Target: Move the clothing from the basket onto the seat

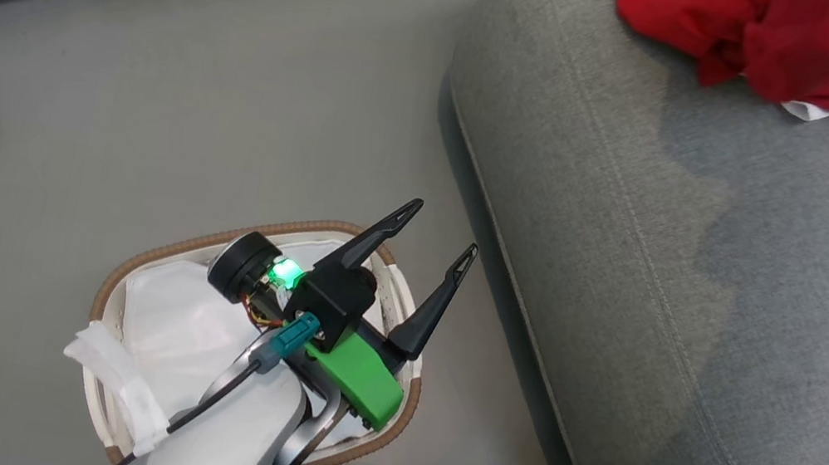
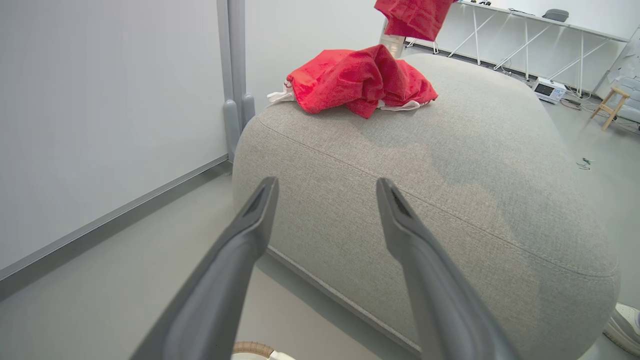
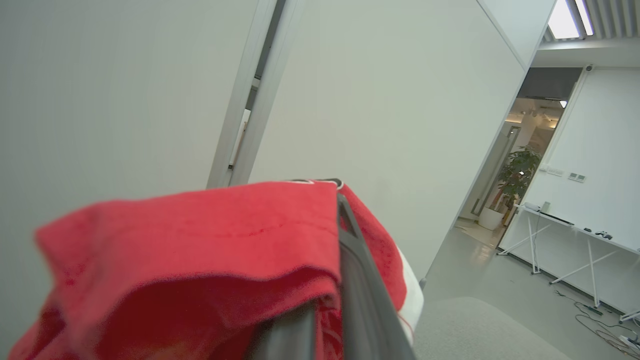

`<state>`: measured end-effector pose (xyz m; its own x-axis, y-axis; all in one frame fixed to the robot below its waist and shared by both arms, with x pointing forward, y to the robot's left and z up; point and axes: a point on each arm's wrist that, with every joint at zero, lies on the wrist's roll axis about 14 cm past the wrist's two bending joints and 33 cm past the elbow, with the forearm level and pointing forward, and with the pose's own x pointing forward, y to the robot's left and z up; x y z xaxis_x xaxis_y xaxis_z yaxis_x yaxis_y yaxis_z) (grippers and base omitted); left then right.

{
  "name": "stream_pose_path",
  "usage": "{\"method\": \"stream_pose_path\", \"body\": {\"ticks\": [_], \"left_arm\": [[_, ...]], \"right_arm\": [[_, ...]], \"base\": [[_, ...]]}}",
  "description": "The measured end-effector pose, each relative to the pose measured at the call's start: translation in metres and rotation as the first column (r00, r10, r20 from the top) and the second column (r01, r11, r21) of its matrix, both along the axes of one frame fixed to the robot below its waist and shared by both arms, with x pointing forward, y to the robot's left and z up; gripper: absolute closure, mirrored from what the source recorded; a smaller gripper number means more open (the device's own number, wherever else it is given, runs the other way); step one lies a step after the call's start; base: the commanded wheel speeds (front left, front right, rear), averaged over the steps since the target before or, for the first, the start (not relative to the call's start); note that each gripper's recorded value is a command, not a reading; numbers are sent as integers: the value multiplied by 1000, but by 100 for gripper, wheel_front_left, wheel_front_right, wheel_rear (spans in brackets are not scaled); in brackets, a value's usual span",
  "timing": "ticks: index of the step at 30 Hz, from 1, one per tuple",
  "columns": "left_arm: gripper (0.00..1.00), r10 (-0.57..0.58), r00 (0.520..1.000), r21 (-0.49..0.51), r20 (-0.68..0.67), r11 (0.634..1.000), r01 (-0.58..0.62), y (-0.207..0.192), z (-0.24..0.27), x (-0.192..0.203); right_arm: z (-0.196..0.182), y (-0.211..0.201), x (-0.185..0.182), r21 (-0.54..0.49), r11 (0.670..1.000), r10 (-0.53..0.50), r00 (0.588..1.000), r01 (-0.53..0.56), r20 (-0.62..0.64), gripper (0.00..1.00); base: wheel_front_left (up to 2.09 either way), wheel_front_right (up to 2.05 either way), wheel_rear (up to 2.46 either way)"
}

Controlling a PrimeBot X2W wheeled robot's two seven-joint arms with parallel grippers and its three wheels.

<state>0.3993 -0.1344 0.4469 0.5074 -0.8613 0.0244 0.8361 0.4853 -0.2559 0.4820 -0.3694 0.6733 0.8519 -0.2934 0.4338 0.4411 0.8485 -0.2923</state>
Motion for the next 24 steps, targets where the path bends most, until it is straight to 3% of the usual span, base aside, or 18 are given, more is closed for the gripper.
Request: {"method": "stream_pose_path", "body": {"ticks": [5, 9, 15, 20, 24], "left_arm": [[0, 29, 999, 16, -23, 999, -28, 10, -21, 18], [0, 52, 997, 27, -49, 998, -51, 17, -40, 30], [0, 92, 991, 39, -101, 995, -89, 30, -68, 42], [0, 122, 982, 60, -143, 992, -115, 40, -90, 46], [0, 134, 978, 70, -160, 990, -124, 45, -99, 46]], "right_arm": [[10, -23, 38, -40, 998, -42, 999, 42, 3, 100], [-12, -32, 66, -46, 997, -63, 997, 61, -51, 100], [-97, -45, 91, -15, 995, -95, 966, 94, -239, 100], [-199, -40, 81, 46, 992, -85, 890, 118, -449, 100], [-245, -34, 65, 77, 988, -73, 840, 136, -538, 100]], "base": [[0, 0, 0], [0, 0, 0], [0, 0, 0], [0, 0, 0], [0, 0, 0]]}}
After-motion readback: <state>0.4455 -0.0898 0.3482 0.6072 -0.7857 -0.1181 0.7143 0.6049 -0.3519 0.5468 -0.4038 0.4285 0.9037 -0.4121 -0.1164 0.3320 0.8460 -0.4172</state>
